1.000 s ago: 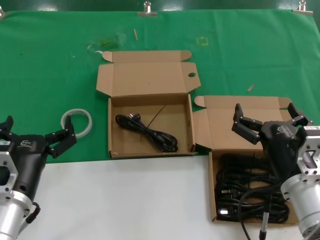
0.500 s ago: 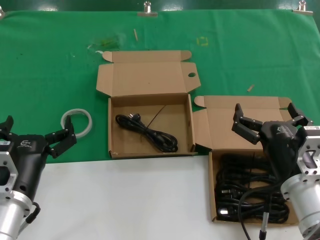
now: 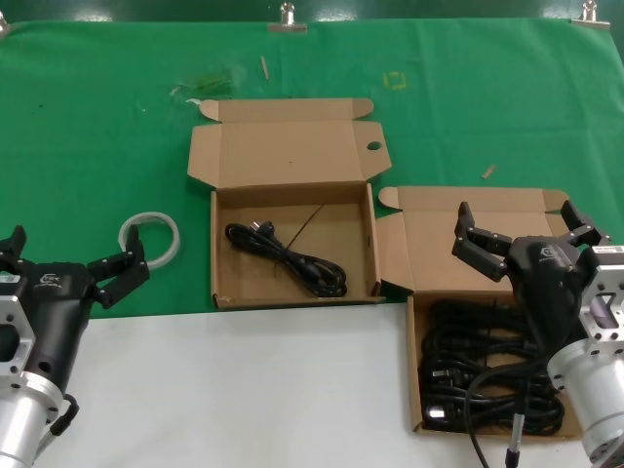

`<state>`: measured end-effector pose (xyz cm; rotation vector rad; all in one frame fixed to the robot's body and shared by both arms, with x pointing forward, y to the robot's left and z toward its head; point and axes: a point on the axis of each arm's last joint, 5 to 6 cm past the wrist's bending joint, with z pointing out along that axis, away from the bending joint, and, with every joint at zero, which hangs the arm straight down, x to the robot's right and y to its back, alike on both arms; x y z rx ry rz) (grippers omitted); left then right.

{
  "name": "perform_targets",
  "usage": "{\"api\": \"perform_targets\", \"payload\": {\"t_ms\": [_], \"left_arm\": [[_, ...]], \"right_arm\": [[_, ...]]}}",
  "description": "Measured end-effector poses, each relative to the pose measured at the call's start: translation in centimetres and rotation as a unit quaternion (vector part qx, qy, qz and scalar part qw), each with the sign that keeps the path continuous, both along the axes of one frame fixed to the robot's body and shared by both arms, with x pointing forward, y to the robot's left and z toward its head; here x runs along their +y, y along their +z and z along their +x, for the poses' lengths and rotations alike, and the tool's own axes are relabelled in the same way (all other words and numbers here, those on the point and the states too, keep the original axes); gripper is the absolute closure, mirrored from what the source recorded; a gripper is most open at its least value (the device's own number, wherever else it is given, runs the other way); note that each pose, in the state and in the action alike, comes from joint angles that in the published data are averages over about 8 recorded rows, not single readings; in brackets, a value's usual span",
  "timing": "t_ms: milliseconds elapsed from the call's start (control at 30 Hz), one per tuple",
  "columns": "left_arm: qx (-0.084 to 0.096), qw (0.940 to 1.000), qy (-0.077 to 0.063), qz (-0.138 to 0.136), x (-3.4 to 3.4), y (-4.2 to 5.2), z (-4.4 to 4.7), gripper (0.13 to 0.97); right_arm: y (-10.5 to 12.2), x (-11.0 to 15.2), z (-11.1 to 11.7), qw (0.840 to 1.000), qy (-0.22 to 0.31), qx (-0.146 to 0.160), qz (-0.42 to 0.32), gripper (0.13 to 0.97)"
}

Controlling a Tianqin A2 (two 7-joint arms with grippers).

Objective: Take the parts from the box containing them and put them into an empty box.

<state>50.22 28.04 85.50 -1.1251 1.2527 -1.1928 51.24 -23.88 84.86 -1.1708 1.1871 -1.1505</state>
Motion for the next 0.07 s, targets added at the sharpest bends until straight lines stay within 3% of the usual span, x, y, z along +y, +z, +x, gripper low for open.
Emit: {"api": "perform_targets", "payload": {"t_ms": [67], "left_arm": [[0.000,1.0000,0.000,0.000,0.00,0.00,0.00,0.132]], "right_arm": [[0.00,0.00,0.00,1.000,0.000,0.000,0.000,0.130]]}}
